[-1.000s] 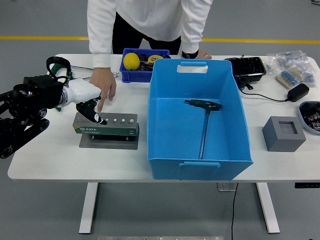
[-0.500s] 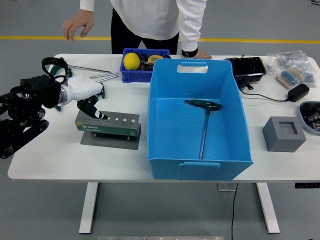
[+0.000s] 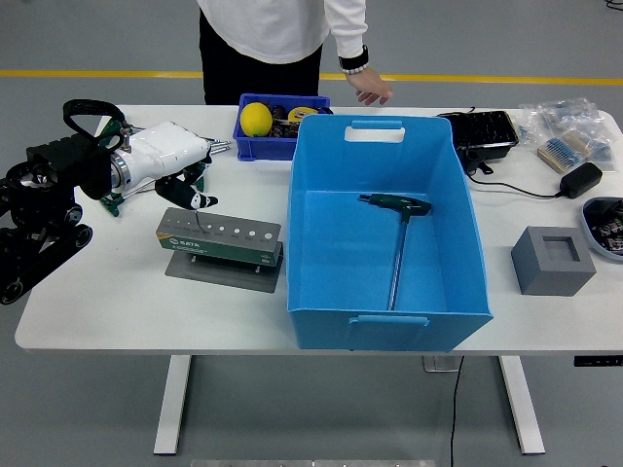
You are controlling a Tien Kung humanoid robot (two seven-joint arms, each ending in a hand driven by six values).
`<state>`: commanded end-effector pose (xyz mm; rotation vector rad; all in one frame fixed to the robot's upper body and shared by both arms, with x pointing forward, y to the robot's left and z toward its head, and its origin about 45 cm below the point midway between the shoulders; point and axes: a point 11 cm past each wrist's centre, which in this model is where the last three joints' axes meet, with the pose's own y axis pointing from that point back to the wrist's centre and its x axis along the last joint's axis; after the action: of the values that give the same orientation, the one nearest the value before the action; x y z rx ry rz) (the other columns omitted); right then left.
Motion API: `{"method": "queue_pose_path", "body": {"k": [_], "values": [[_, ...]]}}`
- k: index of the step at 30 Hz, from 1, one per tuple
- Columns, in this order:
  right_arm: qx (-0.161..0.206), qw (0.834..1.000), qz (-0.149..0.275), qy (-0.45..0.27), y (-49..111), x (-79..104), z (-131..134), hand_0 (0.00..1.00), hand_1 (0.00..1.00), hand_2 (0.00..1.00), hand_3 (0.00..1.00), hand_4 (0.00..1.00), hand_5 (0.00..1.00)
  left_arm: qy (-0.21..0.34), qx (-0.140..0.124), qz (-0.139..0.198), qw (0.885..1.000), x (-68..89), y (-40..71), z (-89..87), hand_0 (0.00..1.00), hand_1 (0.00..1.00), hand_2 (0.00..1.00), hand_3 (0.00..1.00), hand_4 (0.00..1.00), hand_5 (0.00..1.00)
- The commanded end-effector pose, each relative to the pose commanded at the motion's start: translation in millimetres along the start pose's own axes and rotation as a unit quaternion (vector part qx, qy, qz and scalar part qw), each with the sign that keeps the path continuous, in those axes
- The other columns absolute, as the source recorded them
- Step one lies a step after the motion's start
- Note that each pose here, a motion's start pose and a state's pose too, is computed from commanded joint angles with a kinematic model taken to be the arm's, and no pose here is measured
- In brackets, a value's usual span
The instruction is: Lift tool from toolbox,place it in box,lift tool from toolbox,place it in box
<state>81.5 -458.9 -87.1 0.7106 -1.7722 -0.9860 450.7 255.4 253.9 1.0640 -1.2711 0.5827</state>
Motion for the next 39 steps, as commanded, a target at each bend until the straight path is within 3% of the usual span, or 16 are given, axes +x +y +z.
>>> {"method": "queue_pose_path", "body": {"k": [21, 25, 29, 32, 35, 39], "values": [[-0.005, 1.0, 0.0, 0.003, -0.2, -1.0, 5.8, 0.678, 0.643, 0.716, 0.557, 0.788, 0.718, 0.021, -0.026, 0.078, 0.996, 53.6, 14.8, 12.6, 0.023, 0.002, 0.017, 0.064, 0.735, 0.494], [-0.005, 1.0, -0.001, 0.002, -0.2, -1.1, 5.8, 0.678, 0.643, 0.716, 0.557, 0.788, 0.718, 0.043, -0.038, 0.106, 0.993, 69.1, 18.1, 19.5, 0.023, 0.002, 0.017, 0.064, 0.735, 0.494], [-0.005, 1.0, -0.001, 0.002, -0.2, -1.3, 5.5, 0.677, 0.643, 0.716, 0.556, 0.788, 0.718, 0.072, -0.062, 0.152, 0.984, 90.8, 21.8, 36.7, 0.023, 0.002, 0.016, 0.064, 0.734, 0.495], [-0.005, 1.0, -0.001, 0.003, -0.1, -1.6, 5.0, 0.677, 0.643, 0.716, 0.556, 0.788, 0.718, 0.089, -0.094, 0.181, 0.975, 102.0, 22.4, 59.5, 0.023, 0.002, 0.016, 0.064, 0.734, 0.495], [-0.004, 1.0, -0.001, 0.004, 0.1, -2.0, 4.0, 0.677, 0.643, 0.716, 0.557, 0.788, 0.718, 0.099, -0.124, 0.184, 0.97, 101.7, 18.5, 83.5, 0.021, 0.002, 0.016, 0.064, 0.73, 0.502], [-0.003, 1.0, -0.002, 0.004, 0.3, -2.6, 3.2, 0.678, 0.643, 0.716, 0.557, 0.787, 0.717, 0.111, -0.158, 0.163, 0.968, 89.1, 7.3, 113.5, 0.026, 0.002, 0.017, 0.063, 0.721, 0.509]]}}
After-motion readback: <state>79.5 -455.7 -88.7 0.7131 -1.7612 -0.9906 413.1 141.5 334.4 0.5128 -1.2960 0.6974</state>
